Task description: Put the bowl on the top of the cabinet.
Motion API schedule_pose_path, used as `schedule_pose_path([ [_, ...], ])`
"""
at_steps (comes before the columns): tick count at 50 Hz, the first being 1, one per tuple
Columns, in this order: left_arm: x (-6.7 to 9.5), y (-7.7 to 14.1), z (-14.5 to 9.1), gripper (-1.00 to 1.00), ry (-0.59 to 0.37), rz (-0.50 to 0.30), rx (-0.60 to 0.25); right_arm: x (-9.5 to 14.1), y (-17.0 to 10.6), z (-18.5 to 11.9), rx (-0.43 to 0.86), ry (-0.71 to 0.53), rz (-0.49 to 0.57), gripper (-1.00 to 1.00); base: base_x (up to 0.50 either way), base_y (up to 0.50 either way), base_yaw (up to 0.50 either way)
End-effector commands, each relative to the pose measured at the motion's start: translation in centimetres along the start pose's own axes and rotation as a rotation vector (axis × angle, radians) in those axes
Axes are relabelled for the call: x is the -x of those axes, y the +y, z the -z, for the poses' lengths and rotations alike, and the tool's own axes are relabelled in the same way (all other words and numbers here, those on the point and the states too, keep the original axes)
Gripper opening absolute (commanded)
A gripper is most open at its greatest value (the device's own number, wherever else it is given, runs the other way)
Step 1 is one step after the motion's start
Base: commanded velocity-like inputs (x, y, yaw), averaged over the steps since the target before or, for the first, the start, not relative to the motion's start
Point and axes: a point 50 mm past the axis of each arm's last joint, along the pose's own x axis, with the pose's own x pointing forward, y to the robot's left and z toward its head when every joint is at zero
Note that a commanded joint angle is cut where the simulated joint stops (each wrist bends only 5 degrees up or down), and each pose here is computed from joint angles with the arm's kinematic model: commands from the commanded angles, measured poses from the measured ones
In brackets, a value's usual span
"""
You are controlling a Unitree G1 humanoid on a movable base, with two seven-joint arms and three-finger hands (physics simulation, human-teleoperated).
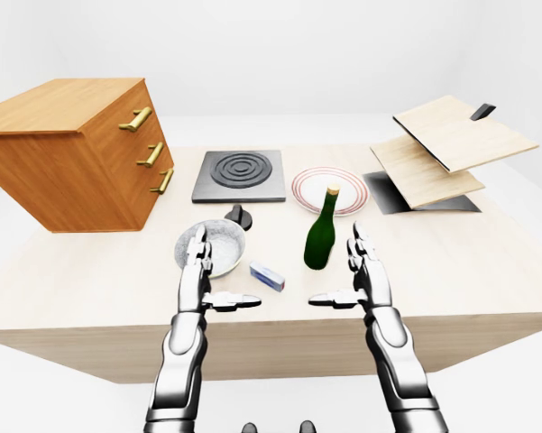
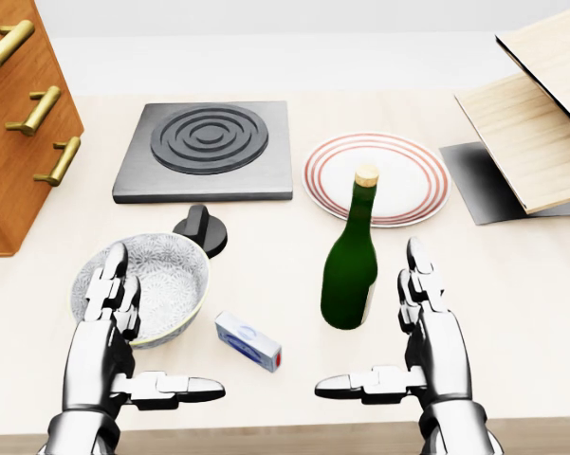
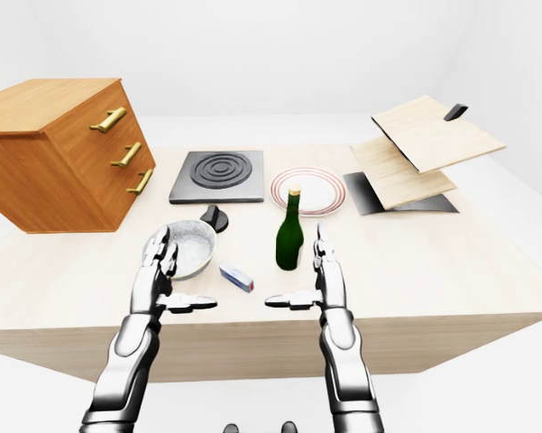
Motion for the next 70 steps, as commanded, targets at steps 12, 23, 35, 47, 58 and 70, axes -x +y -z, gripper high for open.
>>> schedule_pose_path([
  [12, 0.2, 0.7, -0.4, 1.0, -0.015, 0.006, 0.009, 0.5, -0.5, -0.6, 0.029, -0.054, -0.005, 1.0, 0.0, 0.0, 0.0],
  [23, 2.5, 1.1, -5.8, 1.0, -0.308, -0.014, 0.04, 2.9, -0.8, -6.7, 0.097, -0.334, 0.053, 1.0, 0.0, 0.0, 0.0],
  [35, 4.8, 0.9, -7.9, 1.0, -0.399, -0.01, 0.044, 5.2, -0.5, -9.9, 0.159, -0.469, 0.076, 1.0, 0.0, 0.0, 0.0],
  [47, 4.7, 1.1, -8.1, 1.0, -0.408, -0.02, 0.052, 5.5, 0.2, -9.6, 0.212, -0.458, 0.057, 1.0, 0.01, 0.28, 0.0],
  [58, 4.6, 1.1, -7.9, 1.0, -0.4, -0.017, 0.053, 5.6, 0.3, -9.5, 0.214, -0.451, 0.053, 1.0, 0.03, 0.5, 0.0],
  [70, 4.6, 1.1, -7.9, 1.0, -0.399, -0.017, 0.059, 5.4, 0.3, -9.1, 0.215, -0.433, 0.049, 1.0, 0.03, 0.5, 0.0],
])
